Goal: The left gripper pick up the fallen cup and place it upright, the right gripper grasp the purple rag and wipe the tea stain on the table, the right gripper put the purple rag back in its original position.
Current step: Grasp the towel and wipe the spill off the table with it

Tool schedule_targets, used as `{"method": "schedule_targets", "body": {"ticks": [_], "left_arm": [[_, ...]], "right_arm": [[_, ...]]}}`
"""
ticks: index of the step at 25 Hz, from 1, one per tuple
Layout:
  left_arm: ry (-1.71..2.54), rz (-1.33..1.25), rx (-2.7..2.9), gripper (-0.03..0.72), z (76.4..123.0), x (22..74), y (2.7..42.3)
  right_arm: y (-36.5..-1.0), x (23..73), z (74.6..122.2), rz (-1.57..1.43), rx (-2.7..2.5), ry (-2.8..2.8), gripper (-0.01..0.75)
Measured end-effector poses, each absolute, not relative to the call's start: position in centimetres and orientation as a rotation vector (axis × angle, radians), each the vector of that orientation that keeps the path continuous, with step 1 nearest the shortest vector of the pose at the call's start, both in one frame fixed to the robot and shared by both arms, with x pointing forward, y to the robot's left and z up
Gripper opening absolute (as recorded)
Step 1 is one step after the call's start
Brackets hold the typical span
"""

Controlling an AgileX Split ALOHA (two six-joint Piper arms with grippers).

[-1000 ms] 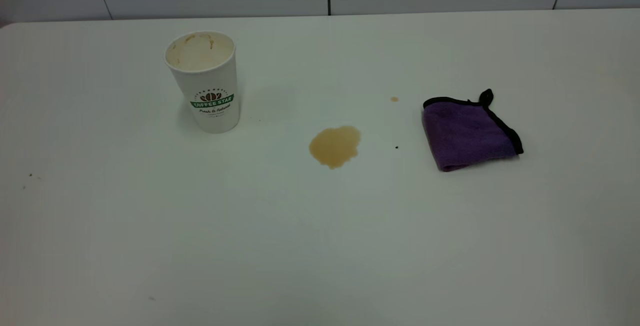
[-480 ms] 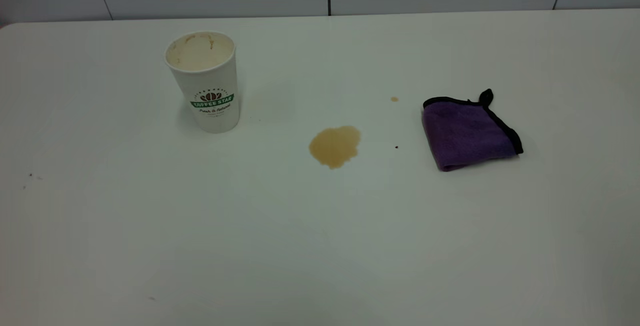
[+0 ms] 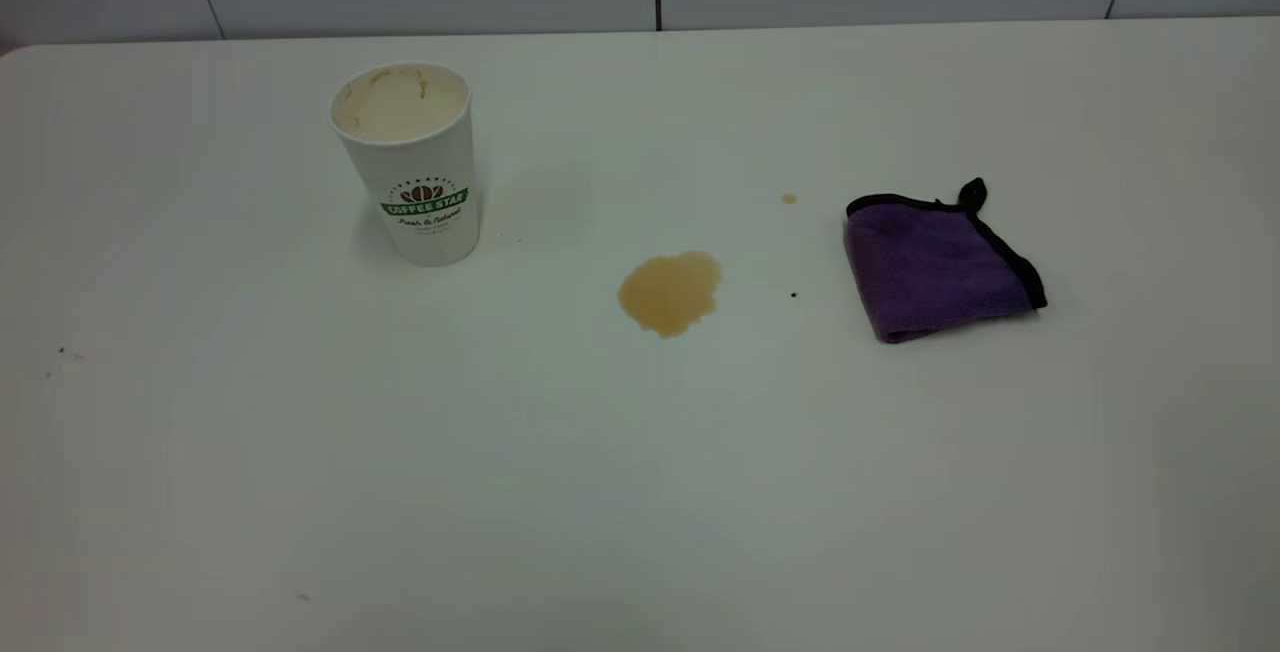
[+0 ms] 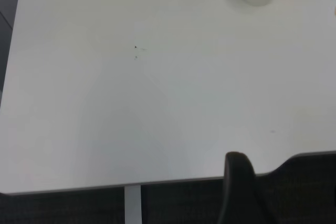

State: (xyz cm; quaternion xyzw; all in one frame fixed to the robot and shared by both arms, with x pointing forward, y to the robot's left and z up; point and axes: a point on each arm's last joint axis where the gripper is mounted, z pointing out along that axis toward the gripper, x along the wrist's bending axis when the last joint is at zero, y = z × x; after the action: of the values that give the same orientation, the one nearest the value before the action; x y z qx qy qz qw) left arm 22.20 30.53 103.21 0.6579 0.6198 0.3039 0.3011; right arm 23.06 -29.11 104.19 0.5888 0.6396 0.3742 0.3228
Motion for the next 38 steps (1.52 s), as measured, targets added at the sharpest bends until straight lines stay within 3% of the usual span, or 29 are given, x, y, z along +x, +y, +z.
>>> {"method": "schedule_targets", "body": {"ticks": [5, 12, 15, 28, 38], "left_arm": [[1.644, 0.807, 1.745, 0.458, 103.2, 22.2, 30.5], [1.644, 0.807, 1.745, 0.458, 103.2, 22.2, 30.5], [1.643, 0.806, 1.744, 0.458, 103.2, 22.2, 30.5], [1.643, 0.806, 1.744, 0.458, 103.2, 22.2, 30.5], [1.643, 0.806, 1.744, 0.458, 103.2, 22.2, 30.5]], "right_arm": [[-28.8, 23.5, 104.6, 1.003, 1.506, 1.716, 0.266], [-28.2, 29.7, 105.8, 0.948, 1.462, 1.884, 0.472], [-27.7, 33.3, 105.0, 0.93, 1.5, 1.996, 0.508], [-26.6, 47.6, 97.1, 0.822, 1.687, 2.261, 0.514], [-21.3, 57.0, 91.0, 0.728, 1.624, 2.435, 0.514]]}}
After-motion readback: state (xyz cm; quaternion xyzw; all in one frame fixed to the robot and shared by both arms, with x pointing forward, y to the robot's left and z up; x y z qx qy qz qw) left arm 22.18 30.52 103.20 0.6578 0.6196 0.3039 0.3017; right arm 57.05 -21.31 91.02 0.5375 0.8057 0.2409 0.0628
